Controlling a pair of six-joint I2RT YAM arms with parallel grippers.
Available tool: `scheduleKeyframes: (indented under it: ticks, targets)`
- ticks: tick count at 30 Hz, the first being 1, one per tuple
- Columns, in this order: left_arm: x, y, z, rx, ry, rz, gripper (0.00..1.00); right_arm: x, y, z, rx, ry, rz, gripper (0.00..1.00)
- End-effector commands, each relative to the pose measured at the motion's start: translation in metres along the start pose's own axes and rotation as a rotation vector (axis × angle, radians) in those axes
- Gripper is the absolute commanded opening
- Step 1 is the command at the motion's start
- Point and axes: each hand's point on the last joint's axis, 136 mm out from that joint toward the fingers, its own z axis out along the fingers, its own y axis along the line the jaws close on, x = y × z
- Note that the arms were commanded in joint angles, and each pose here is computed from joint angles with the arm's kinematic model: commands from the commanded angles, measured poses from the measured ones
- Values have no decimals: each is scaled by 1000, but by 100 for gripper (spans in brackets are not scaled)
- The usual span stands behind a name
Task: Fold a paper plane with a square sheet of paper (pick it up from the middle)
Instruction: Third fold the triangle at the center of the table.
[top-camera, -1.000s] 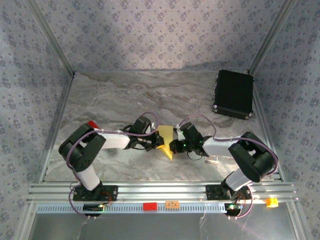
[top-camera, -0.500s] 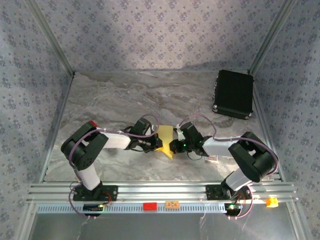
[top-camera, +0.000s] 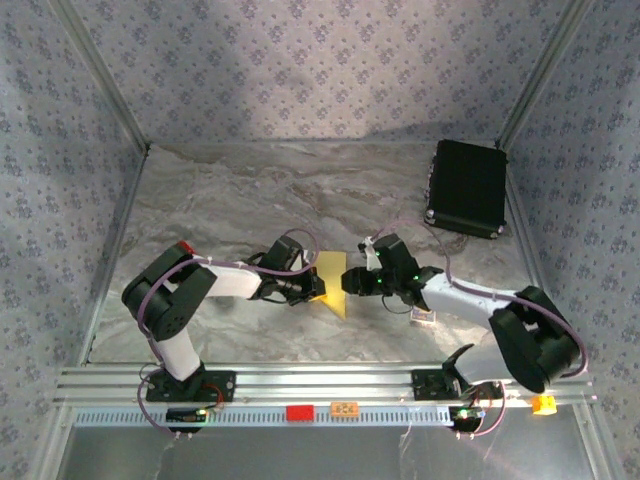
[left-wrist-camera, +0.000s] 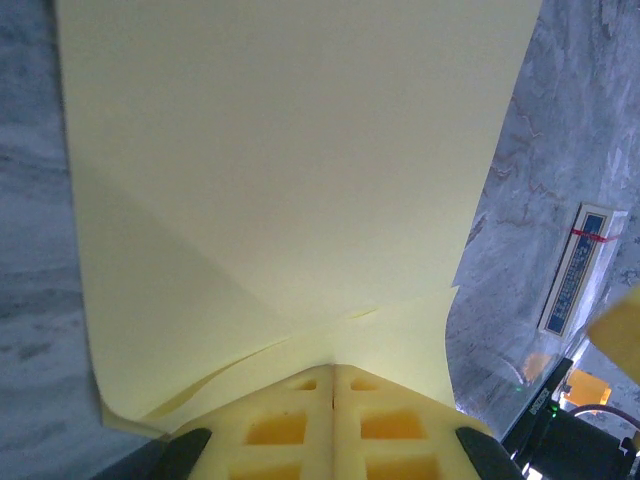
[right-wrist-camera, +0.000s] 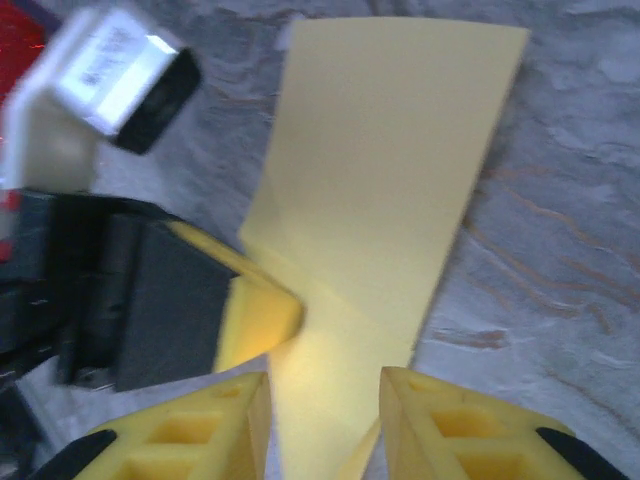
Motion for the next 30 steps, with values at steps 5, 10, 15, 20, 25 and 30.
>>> scheduleKeyframes:
  ticks: [5,10,15,20,25,30]
  targets:
    - [6,22,1,-76,-3,-8,0,30,39,5,-131,145,3,17]
    - [6,23,2,-76,-2,-13,0,38,43,19,-95,193,-23,11]
    - [6,23,2,-76,-2,-12,0,45,42,32,-53,238,-45,10]
    - [6,23,2,-74,-1,-13,0,53,38,40,-18,274,-58,10]
    - [6,23,2,-74,-1,-12,0,60,28,47,31,296,-52,10]
    - [6,23,1,-76,-2,-11,0,71,19,46,51,318,-40,10]
